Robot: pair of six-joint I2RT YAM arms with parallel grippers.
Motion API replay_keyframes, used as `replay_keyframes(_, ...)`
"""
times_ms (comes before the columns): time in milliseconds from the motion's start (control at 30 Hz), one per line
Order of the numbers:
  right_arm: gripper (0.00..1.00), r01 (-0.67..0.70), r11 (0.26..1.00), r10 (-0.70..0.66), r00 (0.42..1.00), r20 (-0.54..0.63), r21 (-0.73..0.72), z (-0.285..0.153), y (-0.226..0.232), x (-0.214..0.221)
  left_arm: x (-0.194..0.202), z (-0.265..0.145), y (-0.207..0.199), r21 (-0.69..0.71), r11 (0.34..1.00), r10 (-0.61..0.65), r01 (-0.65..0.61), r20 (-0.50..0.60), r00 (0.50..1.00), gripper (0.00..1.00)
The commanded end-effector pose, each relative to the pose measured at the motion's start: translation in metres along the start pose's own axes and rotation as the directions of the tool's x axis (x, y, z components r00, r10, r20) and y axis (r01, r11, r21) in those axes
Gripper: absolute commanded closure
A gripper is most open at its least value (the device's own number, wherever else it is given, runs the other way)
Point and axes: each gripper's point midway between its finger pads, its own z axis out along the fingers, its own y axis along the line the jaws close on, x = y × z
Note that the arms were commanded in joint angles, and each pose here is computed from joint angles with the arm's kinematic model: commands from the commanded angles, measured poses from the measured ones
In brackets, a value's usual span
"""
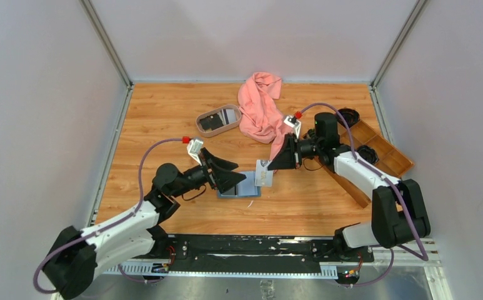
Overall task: Put the credit cards into the card holder
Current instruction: Insert the credit card into the card holder.
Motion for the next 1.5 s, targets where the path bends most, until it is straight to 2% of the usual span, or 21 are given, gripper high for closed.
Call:
replay_keyframes(0, 1.00, 0.103, 0.987, -0.111, 0.992, -0.063, -0.122, 0.009, 0.020, 0.013, 0.030, -0.028, 0.024, -0.082, 0.979, 0.178, -0.187, -0.111, 0.978, 0.01)
replay_keyframes(167, 1.00, 0.123, 0.978, -0.144, 0.983, -0.115, -0.168, 0.022, 0.027, 0.030, 0.031, -0.028, 0.012, -0.024, 0.972, 0.228, -0.235, -0.169, 0.959, 0.00)
replay_keyframes(333, 1.00, 0.124, 0.979, -0.148, 0.979, -0.142, -0.164, 0.028, 0.025, 0.038, 0.040, -0.017, 0.004, 0.052, 0.978, 0.209, -0.203, -0.282, 0.936, 0.02)
replay_keyframes(500, 1.00, 0.132, 0.977, -0.159, 0.974, -0.163, -0.165, 0.031, 0.026, 0.044, 0.048, -0.001, -0.001, 0.103, 0.987, 0.152, -0.121, -0.394, 0.906, 0.20)
replay_keyframes(700, 1.00, 0.134, 0.975, -0.165, 0.971, -0.173, -0.179, 0.034, 0.028, 0.045, 0.050, 0.009, 0.000, 0.106, 0.992, 0.108, -0.068, -0.433, 0.895, 0.40)
replay_keyframes(1100, 1.00, 0.126, 0.974, -0.159, 0.972, -0.174, -0.188, 0.034, 0.029, 0.045, 0.055, 0.012, -0.003, 0.112, 0.993, 0.080, -0.032, -0.459, 0.885, 0.54)
replay_keyframes(1333, 1.00, 0.129, 0.974, -0.162, 0.972, -0.173, -0.187, 0.034, 0.030, 0.045, 0.057, 0.016, -0.006, 0.112, 0.993, 0.071, -0.020, -0.468, 0.881, 0.72)
replay_keyframes(1467, 1.00, 0.128, 0.974, -0.161, 0.971, -0.175, -0.185, 0.034, 0.029, 0.045, 0.062, 0.015, -0.008, 0.120, 0.993, 0.065, -0.007, -0.483, 0.873, 0.91)
